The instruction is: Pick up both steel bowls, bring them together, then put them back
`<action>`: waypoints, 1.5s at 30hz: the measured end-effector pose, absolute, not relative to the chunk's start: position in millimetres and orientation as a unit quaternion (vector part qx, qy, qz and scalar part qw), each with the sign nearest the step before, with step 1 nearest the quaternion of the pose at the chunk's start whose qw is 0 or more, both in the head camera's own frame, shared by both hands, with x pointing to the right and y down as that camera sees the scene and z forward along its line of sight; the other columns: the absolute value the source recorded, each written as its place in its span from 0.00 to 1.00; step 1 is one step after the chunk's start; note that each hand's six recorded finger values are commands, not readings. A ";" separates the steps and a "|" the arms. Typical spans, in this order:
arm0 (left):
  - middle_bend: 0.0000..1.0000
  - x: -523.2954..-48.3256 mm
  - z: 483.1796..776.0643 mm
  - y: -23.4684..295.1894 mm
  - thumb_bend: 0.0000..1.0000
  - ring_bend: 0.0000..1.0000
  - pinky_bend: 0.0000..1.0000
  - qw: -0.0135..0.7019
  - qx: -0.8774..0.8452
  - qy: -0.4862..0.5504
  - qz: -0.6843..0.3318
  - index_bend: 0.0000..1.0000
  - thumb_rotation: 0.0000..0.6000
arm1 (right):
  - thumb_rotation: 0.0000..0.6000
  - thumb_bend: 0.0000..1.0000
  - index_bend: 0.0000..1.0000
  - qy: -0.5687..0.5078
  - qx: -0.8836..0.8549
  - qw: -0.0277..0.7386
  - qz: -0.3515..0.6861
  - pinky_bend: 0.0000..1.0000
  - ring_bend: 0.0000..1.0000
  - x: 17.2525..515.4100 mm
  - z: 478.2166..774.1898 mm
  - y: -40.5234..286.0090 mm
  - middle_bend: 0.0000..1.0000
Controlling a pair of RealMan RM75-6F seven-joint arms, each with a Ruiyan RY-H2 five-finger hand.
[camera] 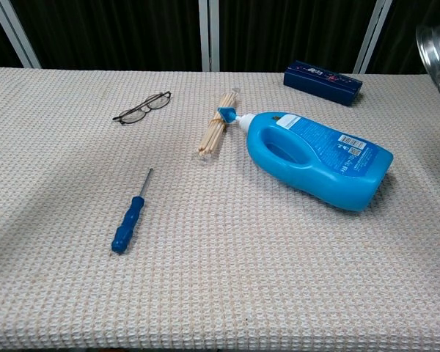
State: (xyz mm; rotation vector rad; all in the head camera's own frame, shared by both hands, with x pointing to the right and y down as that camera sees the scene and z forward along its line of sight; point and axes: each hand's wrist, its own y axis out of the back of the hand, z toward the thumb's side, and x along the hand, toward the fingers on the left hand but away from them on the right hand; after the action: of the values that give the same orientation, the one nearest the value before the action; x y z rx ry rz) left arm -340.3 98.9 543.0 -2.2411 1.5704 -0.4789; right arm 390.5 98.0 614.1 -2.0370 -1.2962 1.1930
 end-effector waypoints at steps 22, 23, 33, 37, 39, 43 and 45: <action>0.44 -191.3 537.9 93.3 0.29 0.35 0.52 0.174 -0.837 0.509 -0.097 0.50 1.00 | 1.00 0.28 0.70 -0.495 -0.840 -0.221 0.032 0.24 0.41 174.2 639.7 74.3 0.52; 0.44 -185.8 538.2 93.2 0.29 0.35 0.52 0.179 -0.838 0.505 -0.099 0.50 1.00 | 1.00 0.28 0.70 -0.489 -0.840 -0.231 0.029 0.24 0.41 169.6 639.1 74.1 0.52; 0.45 -151.3 542.5 85.9 0.29 0.35 0.52 0.222 -0.837 0.489 -0.110 0.51 1.00 | 1.00 0.29 0.70 -0.451 -0.841 -0.299 -0.003 0.24 0.41 130.8 627.9 74.0 0.52; 0.45 -147.9 547.1 84.6 0.29 0.35 0.52 0.226 -0.836 0.485 -0.118 0.51 1.00 | 1.00 0.30 0.70 -0.438 -0.846 -0.304 0.000 0.24 0.41 120.8 628.9 78.2 0.52; 0.45 -145.7 549.3 84.6 0.29 0.35 0.52 0.222 -0.838 0.484 -0.118 0.51 1.00 | 1.00 0.30 0.70 -0.433 -0.848 -0.306 0.003 0.24 0.41 117.8 630.2 80.6 0.52; 0.45 -148.2 549.3 83.4 0.29 0.35 0.52 0.219 -0.837 0.489 -0.114 0.51 1.00 | 1.00 0.30 0.70 -0.439 -0.845 -0.307 0.001 0.24 0.41 122.1 631.6 80.5 0.52; 0.45 -153.2 547.3 81.5 0.29 0.35 0.52 0.219 -0.833 0.496 -0.112 0.51 1.00 | 1.00 0.30 0.70 -0.444 -0.841 -0.308 -0.003 0.24 0.41 127.2 631.4 79.2 0.52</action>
State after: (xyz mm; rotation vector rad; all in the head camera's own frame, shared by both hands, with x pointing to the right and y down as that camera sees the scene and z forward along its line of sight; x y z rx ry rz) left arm -153.2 81.5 547.3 -2.3044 1.3715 -0.3090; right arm 127.2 79.2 631.4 -3.3327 -1.7597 -0.0116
